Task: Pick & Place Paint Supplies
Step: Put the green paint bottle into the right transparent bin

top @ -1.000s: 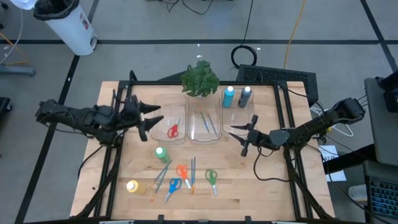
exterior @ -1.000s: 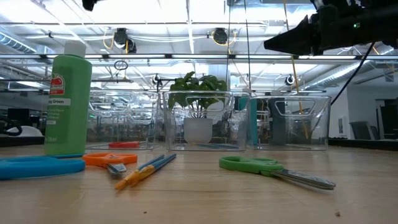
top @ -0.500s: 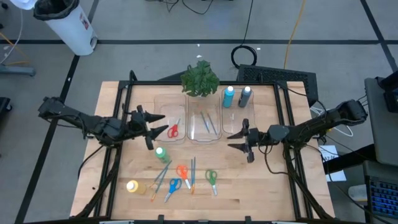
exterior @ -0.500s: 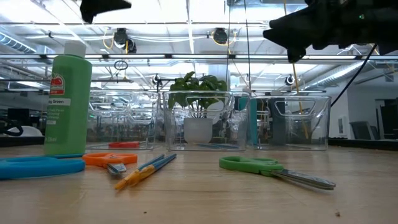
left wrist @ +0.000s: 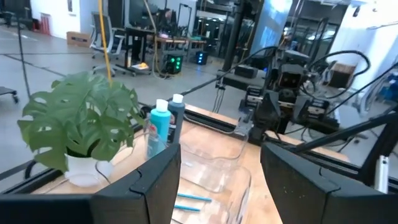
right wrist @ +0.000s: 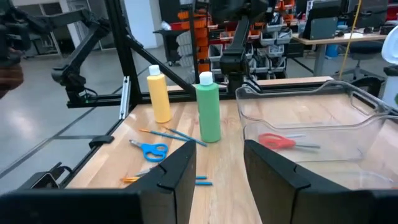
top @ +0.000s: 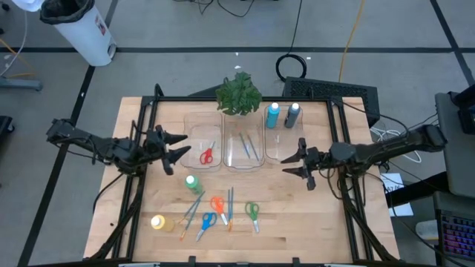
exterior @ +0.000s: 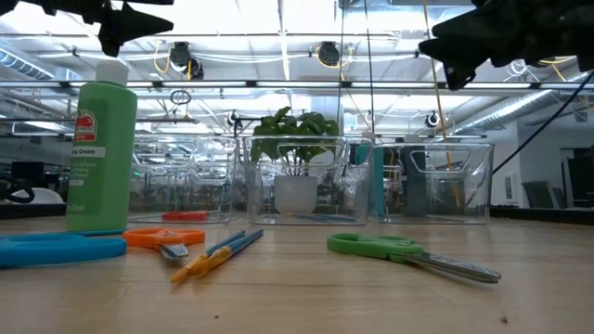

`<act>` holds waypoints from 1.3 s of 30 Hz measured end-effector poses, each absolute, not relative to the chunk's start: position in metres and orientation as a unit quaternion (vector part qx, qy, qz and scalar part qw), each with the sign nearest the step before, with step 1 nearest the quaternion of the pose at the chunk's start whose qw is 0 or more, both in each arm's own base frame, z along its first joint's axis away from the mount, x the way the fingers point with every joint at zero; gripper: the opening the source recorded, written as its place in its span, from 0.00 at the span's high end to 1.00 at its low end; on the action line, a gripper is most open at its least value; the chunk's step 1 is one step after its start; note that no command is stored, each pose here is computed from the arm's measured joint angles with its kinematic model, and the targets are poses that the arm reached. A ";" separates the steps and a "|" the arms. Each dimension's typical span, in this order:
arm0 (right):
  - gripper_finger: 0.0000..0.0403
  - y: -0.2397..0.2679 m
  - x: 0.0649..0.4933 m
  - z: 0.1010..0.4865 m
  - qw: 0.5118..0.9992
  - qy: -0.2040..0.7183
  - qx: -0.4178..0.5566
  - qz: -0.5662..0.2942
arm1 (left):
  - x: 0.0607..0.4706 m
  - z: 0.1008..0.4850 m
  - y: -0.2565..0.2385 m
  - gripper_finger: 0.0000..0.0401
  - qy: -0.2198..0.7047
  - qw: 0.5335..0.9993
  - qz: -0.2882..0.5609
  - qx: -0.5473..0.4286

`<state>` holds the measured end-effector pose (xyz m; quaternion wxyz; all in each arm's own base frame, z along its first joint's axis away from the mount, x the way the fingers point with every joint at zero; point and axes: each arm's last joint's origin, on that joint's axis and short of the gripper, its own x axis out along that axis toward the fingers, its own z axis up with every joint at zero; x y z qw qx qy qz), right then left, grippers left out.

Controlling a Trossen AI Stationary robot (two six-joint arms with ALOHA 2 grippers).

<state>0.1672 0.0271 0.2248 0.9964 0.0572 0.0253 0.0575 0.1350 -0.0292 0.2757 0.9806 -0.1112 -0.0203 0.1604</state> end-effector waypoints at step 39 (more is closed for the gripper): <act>0.69 0.023 0.143 0.231 0.996 0.032 0.055 0.058 | 0.157 0.271 -0.058 0.43 0.206 0.974 -0.009 -0.097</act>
